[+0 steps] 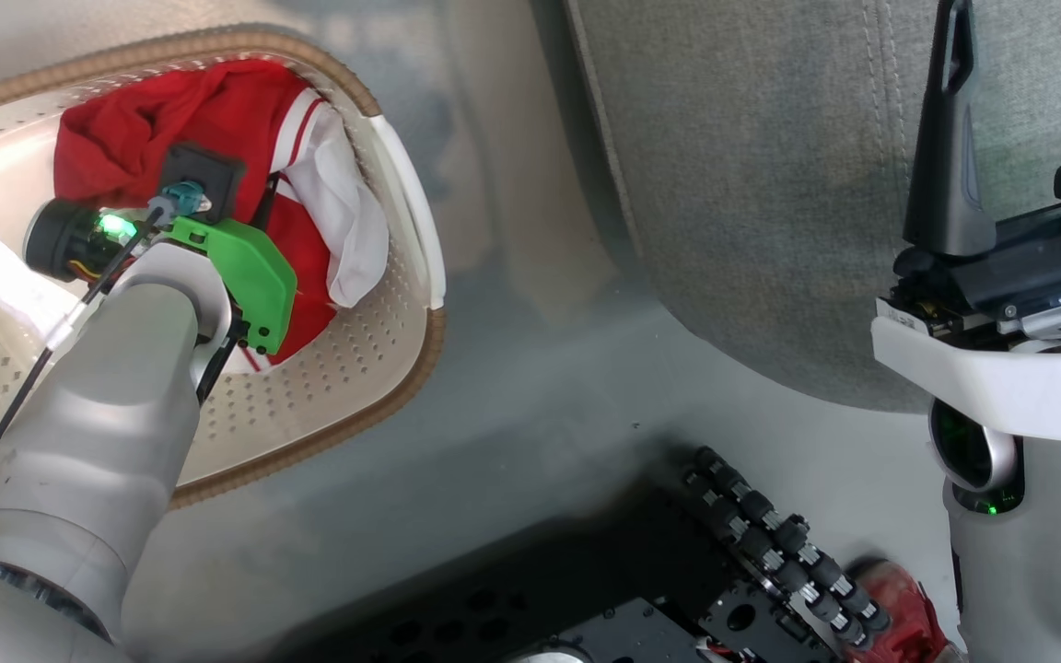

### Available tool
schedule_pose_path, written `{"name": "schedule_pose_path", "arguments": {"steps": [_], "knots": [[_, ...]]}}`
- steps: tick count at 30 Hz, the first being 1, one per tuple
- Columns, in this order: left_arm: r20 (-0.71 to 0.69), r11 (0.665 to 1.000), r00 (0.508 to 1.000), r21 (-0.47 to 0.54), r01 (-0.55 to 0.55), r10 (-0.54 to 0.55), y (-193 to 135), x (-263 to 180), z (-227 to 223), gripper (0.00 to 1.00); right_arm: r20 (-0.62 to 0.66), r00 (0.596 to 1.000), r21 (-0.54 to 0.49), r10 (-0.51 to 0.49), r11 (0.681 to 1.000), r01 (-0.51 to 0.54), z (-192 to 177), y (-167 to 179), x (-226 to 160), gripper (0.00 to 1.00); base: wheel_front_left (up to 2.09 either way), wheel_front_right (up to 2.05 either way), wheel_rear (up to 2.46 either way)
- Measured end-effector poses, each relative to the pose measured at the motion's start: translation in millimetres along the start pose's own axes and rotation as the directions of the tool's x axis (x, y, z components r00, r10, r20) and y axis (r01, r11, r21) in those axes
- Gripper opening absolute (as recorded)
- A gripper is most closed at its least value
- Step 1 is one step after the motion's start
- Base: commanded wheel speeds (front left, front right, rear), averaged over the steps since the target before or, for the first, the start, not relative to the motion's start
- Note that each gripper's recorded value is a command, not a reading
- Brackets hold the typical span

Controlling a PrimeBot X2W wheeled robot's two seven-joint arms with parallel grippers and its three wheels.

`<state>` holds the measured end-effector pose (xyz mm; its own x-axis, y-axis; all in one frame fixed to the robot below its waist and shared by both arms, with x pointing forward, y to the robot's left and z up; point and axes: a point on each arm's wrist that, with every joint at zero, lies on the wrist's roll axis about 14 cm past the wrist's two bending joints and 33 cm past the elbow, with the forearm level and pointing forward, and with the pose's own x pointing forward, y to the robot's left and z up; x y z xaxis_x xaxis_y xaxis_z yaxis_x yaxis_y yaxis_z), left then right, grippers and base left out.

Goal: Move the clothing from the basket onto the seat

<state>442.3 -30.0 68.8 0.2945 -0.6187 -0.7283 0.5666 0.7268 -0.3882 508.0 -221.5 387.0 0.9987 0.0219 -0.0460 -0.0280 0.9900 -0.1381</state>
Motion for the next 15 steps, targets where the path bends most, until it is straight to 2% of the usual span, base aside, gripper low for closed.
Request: {"name": "schedule_pose_path", "arguments": {"steps": [4, 15], "knots": [[0.032, 1.000, 0.999, -0.012, -0.027, 0.027, 7, -11, 9, 0.00, 0.026, 1.000, 0.006, 0.015, 1.000, -0.015, 8, 6, 4, 1.00, 0.00, 0.00, 0.00], [0.203, 1.000, 0.979, 0.008, -0.008, 0.006, -18, -58, 59, 0.00, 0.087, 0.996, 0.013, 0.018, 1.000, -0.019, 41, 9, -2, 1.00, 0.00, 0.00, 0.00]]}}
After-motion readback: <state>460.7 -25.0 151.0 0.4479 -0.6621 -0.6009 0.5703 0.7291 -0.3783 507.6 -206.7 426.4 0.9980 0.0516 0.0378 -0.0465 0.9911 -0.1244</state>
